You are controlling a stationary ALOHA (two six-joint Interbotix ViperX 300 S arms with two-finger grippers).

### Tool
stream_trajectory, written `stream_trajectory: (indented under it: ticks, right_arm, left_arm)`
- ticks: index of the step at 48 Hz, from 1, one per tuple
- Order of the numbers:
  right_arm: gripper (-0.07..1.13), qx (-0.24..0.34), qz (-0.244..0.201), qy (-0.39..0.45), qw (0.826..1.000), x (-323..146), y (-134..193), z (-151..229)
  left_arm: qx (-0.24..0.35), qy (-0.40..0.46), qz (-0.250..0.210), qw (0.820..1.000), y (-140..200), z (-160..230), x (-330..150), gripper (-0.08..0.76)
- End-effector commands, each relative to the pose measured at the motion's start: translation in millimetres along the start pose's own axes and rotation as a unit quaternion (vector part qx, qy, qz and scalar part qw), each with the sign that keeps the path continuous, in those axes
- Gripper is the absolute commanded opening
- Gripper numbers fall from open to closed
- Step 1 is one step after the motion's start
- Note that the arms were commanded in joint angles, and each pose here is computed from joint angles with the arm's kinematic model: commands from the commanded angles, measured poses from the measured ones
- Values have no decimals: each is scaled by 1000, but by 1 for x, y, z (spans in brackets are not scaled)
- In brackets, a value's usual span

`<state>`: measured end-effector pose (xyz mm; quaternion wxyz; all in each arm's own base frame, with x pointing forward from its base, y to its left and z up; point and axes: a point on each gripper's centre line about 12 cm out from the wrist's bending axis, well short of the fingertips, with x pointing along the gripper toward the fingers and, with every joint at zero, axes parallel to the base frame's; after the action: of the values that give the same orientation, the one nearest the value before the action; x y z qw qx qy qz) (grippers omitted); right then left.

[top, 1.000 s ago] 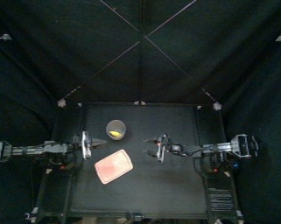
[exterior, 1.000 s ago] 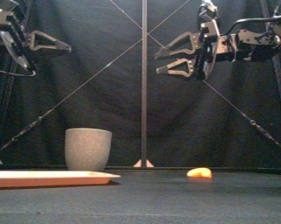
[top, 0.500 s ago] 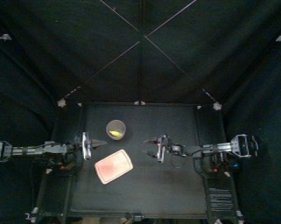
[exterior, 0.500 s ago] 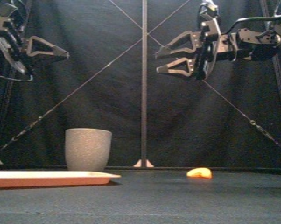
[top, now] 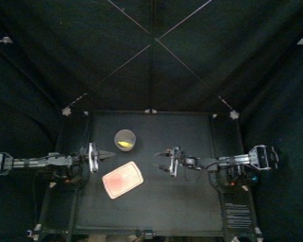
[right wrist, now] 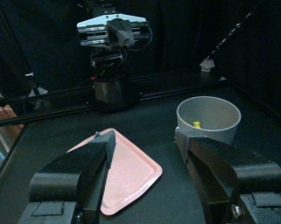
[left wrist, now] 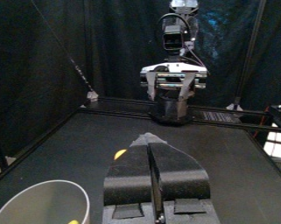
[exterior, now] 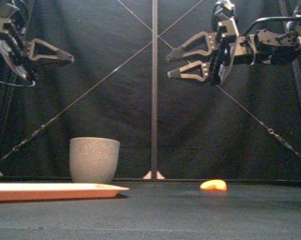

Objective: Pick the banana then place it in the grey bowl
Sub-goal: Drop banana in the grey bowl and return to neutral

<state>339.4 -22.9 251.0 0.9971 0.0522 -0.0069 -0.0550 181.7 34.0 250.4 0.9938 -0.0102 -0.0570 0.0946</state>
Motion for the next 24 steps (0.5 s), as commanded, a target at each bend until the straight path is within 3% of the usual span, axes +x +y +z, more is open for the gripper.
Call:
stream_trajectory:
  ticks: [1,24]
  right_arm:
    - [911,0,6,-21,1000,-1,4,13]
    - [911,-2,7,-17,1000,-1,4,10]
  left_arm:
    - [2,-2,1,1000,1,3,2,-13]
    - [-1,17,2,1000,1,-1,2,-13]
